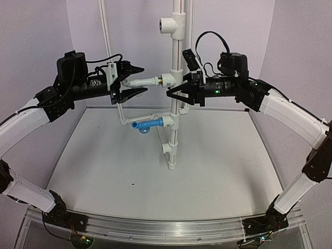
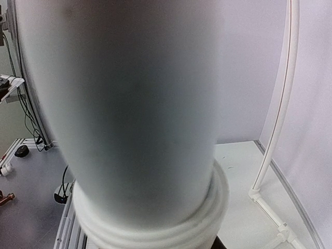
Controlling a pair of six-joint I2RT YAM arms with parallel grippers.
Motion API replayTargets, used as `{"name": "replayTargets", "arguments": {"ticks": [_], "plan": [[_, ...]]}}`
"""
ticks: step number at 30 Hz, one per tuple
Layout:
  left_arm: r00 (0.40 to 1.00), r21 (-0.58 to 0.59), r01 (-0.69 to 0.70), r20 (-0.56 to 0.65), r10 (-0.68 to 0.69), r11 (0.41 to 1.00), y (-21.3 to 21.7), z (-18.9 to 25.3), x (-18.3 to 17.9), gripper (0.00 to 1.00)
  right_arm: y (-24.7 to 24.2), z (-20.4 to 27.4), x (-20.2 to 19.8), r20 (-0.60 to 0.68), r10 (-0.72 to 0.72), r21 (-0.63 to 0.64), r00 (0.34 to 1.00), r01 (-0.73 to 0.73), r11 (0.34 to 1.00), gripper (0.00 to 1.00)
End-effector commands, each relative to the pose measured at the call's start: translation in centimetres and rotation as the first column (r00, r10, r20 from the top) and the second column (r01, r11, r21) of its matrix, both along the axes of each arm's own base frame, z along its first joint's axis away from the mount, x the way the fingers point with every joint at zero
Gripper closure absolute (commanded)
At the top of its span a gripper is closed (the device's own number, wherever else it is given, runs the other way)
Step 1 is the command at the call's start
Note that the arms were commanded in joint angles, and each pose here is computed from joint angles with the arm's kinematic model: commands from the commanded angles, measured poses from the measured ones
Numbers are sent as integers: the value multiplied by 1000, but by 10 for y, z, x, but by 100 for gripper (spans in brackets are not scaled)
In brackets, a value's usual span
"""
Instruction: Install the water faucets
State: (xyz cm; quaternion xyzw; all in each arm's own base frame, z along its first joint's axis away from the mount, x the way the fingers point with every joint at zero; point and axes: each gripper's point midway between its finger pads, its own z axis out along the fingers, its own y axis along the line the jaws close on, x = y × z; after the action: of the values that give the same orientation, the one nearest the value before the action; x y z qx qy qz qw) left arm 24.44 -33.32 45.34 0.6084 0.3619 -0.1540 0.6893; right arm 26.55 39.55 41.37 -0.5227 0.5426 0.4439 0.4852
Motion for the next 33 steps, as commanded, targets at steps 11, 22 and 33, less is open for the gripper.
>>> {"name": "replayTargets", "arguments": {"ticks": [11, 22, 33], "plan": [[980, -42, -69, -192, 59, 997, 44, 16, -33, 0, -22, 25, -13, -50, -5, 31, 999, 6, 999, 100], [614, -134, -495, -753, 237, 858, 89, 18, 2, 0, -33, 31, -11, -55, -44, 41, 997, 47, 998, 100], [18, -54, -580, -998, -54, 813, 82, 17, -14, 0, -42, 30, -5, -42, -94, 35, 995, 95, 995, 100]]}}
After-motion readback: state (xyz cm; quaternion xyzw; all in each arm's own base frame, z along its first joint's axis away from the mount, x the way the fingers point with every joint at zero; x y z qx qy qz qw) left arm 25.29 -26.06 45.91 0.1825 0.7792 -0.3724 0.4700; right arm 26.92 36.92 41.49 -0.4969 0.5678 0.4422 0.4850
